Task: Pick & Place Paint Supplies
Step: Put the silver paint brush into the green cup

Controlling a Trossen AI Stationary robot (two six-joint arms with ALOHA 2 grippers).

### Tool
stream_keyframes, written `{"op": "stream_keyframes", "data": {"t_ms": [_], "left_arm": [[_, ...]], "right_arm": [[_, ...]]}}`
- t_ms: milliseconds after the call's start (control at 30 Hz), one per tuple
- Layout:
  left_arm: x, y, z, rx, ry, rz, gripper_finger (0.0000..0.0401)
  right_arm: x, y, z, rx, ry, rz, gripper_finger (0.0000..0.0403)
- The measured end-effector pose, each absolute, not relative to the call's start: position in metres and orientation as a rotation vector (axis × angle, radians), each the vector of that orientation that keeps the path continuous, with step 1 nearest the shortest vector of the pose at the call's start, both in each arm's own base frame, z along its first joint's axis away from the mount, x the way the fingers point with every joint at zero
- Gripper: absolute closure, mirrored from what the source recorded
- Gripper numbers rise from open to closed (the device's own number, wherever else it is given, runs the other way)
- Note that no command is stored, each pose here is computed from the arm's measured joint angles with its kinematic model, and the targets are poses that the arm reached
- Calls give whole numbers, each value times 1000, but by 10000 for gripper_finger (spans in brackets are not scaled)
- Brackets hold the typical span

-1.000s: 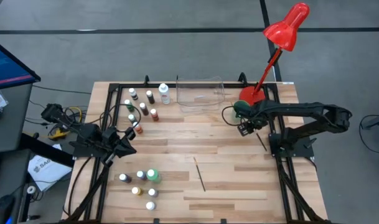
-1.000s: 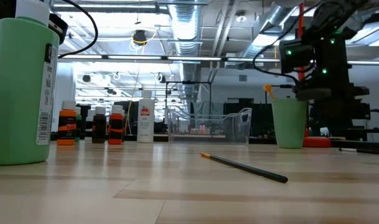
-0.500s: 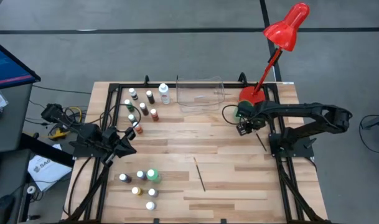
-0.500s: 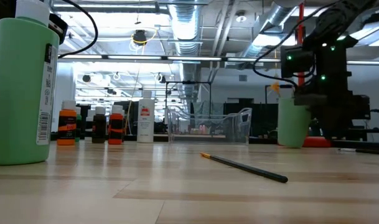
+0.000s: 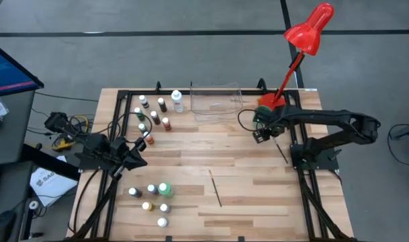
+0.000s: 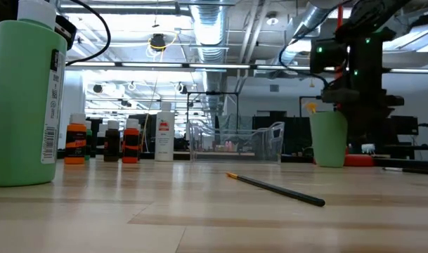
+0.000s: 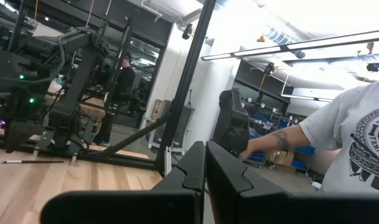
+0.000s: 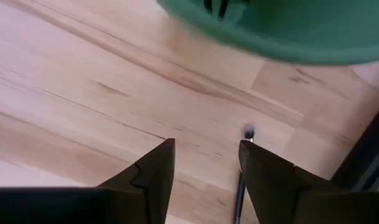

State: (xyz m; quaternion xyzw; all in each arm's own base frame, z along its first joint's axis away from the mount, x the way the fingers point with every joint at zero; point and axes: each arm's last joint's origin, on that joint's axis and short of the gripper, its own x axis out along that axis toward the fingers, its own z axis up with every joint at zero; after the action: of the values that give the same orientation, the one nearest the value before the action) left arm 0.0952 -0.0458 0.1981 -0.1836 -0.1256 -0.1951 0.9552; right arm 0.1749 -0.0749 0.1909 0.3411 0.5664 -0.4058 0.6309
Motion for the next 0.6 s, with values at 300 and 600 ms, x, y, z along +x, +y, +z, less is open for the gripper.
{"op": "stream_keyframes", "data": {"t_ms": [300,600], "left_arm": [[95,-46,198,-373,-255,-396,399],[95,-46,198,-373,-255,-396,399]], "right_arm": [[155,-44,234,660,983,-985,224],[133,-25,205,692,888,-1123,239]]}}
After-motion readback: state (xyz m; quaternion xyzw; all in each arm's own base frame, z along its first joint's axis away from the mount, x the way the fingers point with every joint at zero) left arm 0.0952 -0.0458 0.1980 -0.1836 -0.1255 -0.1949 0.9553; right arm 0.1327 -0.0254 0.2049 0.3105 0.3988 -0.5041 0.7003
